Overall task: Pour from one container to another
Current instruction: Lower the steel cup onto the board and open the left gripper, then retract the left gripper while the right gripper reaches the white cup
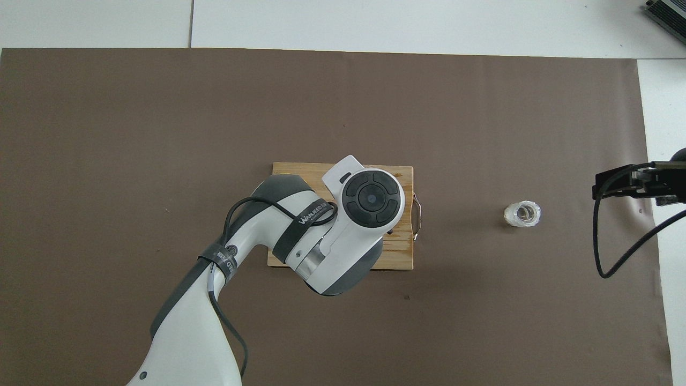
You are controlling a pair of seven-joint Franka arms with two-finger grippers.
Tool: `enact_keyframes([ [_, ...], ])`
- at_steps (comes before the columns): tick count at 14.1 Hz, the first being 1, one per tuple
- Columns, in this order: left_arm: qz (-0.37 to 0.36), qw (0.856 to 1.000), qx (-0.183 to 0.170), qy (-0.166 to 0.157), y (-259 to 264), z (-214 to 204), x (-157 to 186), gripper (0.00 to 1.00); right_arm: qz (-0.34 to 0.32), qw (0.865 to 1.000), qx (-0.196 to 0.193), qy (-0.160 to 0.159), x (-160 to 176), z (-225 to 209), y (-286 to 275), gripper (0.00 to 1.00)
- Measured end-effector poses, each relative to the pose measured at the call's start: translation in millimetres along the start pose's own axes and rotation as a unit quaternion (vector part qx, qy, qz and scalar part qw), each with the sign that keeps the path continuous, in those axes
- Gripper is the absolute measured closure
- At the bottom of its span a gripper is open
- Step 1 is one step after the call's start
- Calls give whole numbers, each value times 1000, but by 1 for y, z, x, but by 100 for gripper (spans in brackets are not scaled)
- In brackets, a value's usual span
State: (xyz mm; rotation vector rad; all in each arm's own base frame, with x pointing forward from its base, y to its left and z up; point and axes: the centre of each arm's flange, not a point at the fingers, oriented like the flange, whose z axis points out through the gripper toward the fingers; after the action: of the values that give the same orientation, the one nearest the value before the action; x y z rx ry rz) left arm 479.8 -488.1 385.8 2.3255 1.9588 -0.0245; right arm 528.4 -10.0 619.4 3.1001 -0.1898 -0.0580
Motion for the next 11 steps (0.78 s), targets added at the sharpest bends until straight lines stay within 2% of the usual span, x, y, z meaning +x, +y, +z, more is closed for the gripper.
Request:
enact_keyframes([
  [4, 30, 1000, 3, 8, 0, -25, 7, 0, -25, 1000, 0, 4, 1, 1, -2, 0],
  [8, 91, 996, 5, 17, 3, -83, 40, 0, -126, 992, 0, 19, 8, 21, -2, 0],
  [11, 144, 989, 9, 23, 12, -113, 76, 0, -216, 976, -2, 19, 8, 54, -3, 0],
])
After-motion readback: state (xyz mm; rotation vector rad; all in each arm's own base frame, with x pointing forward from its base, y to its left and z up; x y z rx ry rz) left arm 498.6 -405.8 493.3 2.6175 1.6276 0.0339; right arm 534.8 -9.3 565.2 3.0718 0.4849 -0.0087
